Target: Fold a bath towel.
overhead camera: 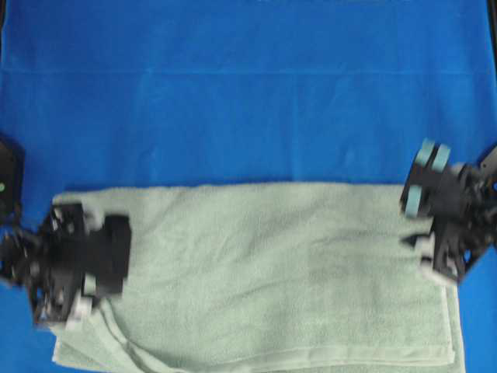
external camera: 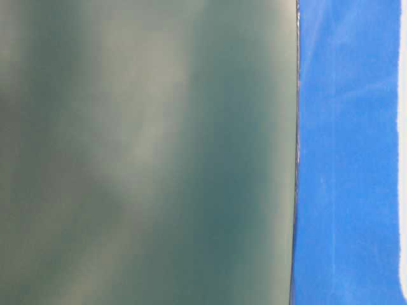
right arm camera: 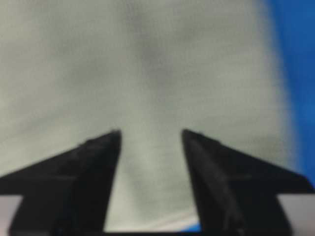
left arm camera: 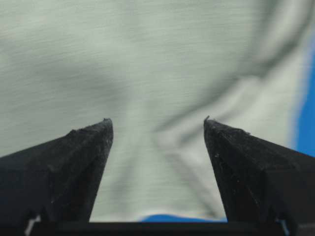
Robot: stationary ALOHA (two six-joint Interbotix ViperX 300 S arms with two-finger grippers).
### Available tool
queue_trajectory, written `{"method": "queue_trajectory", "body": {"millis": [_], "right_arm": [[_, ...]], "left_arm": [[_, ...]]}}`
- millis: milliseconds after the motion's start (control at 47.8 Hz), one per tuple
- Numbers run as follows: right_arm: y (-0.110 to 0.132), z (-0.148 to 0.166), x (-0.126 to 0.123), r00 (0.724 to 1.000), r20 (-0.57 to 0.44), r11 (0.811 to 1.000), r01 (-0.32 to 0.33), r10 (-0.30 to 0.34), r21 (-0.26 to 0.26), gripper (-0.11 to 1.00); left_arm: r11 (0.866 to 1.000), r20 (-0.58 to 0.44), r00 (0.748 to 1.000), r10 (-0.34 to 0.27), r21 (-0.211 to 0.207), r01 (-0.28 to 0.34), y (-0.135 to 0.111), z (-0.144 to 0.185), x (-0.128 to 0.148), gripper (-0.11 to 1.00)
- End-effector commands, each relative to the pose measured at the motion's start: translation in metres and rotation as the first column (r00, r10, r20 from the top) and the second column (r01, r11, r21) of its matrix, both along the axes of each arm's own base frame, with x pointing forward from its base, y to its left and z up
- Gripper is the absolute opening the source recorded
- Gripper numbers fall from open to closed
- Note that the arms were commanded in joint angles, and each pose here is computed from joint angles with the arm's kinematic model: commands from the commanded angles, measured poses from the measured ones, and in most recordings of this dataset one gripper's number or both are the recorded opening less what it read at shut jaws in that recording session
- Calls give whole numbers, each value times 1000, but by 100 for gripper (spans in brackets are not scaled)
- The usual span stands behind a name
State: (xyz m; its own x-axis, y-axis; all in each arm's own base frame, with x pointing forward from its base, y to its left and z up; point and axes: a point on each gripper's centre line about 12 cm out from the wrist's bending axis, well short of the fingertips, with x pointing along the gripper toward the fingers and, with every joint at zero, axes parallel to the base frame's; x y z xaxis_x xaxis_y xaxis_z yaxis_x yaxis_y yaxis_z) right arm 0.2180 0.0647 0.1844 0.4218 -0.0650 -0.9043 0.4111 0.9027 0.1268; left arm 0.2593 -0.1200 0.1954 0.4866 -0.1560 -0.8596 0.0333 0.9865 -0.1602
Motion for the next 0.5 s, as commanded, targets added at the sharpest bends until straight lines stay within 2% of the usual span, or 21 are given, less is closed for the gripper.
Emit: {"method": "queue_trajectory", "body": {"millis": [0,63,188,355,481], "right_arm": [[-16,5,-4,999,25,999,40,-40,-15,56],[-23,3,-6,999,24,998,50,-49,-26,56],[-31,-4,-8,999,2,998,46,-46,-48,56],[-42,-32,-7,998,-30,996,54,-56,-64,56],[-49,-57,-9,997,-42,997,59,-61,-47,56]], "left_arm": [[999,34,998,48,15,-49,24,5,-4,72],[996,37,996,84,24,-85,38,3,-10,72],[992,26,992,121,44,-122,53,-6,-14,72],[988,-1,993,114,106,-113,64,-27,-15,72],[985,-16,992,123,127,-120,73,-45,-17,72]]}}
